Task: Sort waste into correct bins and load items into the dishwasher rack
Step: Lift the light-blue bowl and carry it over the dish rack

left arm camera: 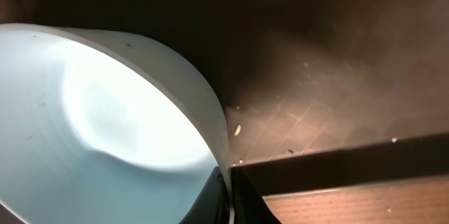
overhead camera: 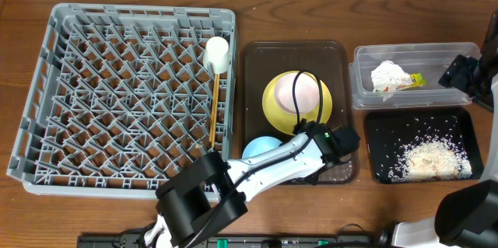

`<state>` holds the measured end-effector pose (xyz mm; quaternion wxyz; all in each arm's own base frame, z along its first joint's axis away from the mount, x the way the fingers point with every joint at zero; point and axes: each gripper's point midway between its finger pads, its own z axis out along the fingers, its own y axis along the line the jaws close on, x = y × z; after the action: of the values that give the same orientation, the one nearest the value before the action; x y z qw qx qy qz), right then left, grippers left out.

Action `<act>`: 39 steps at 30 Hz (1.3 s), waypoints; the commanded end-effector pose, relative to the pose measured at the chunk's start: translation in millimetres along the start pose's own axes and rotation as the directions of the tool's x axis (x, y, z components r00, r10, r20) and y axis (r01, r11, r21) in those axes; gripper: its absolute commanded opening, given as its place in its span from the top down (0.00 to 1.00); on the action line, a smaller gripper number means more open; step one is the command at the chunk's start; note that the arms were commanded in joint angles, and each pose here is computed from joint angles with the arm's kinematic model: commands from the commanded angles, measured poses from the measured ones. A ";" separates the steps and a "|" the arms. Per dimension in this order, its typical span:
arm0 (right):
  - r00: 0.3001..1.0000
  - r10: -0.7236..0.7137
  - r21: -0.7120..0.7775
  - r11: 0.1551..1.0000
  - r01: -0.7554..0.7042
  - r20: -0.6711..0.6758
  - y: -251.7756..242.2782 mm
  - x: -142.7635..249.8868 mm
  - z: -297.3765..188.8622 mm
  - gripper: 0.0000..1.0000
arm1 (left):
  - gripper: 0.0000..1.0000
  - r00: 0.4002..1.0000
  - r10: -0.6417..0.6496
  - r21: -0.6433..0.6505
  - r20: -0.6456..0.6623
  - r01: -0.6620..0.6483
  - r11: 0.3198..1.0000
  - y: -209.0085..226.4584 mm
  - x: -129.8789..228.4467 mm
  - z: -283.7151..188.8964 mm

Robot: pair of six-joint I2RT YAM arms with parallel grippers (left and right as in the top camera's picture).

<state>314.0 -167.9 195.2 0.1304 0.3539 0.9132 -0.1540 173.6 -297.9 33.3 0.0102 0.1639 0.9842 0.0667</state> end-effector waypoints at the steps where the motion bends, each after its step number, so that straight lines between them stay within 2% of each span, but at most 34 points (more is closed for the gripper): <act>1: 0.999 0.028 0.006 1.000 -0.028 0.021 -6.3 -3.0 -5.8 0.01 | 0.94 1.000 0.002 0.111 0.031 -0.006 0.994 -6.3 -7.7 -33.4; 6: 0.999 0.028 0.006 1.000 -0.028 0.021 -6.3 -3.0 -5.8 0.01 | 0.94 0.999 0.005 0.307 0.052 -0.021 0.951 -5.9 -19.4 -71.8; 10: 0.999 0.028 0.006 1.000 -0.028 0.021 -6.3 -3.0 -5.8 0.01 | 0.94 0.998 -0.022 0.487 0.051 -0.005 0.873 6.8 -36.3 -102.5; 13: 0.999 0.028 0.006 1.000 -0.028 0.021 -6.3 -3.0 -5.8 0.01 | 0.94 0.996 -0.045 0.636 0.074 -0.012 0.772 16.9 -56.4 -127.3; 18: 0.999 0.028 0.006 1.000 -0.028 0.021 -6.3 -3.0 -5.8 0.01 | 0.94 0.983 -0.106 0.853 0.151 -0.075 0.517 42.3 -99.6 -173.2; 20: 0.999 0.028 0.006 1.000 -0.028 0.021 -6.3 -2.9 -5.8 0.01 | 0.94 0.974 -0.143 0.902 0.177 -0.102 0.419 58.3 -114.3 -190.5; 22: 0.999 0.028 0.006 1.000 -0.028 0.021 -6.3 -3.0 -5.8 0.01 | 0.94 0.962 -0.185 0.927 0.203 -0.128 0.352 78.5 -127.1 -202.9; 24: 0.999 0.028 0.006 1.000 -0.028 0.021 -6.3 -3.0 -5.8 0.01 | 0.94 0.950 -0.235 0.936 0.205 -0.120 0.330 100.8 -136.8 -205.9; 33: 0.999 0.028 0.006 1.000 -0.028 0.021 -6.3 -3.0 -5.8 0.01 | 0.94 0.878 -0.449 0.944 0.165 -0.008 0.331 198.7 -161.8 -191.5; 39: 0.999 0.028 0.006 1.000 -0.028 0.021 -6.3 -3.0 -5.8 0.01 | 0.94 0.847 -0.522 0.946 0.104 0.078 0.314 235.2 -168.4 -166.8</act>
<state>314.0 -167.9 195.2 0.1304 0.3539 0.9132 -0.1540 396.6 -159.6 235.7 0.1332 -0.0359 0.8441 -0.5181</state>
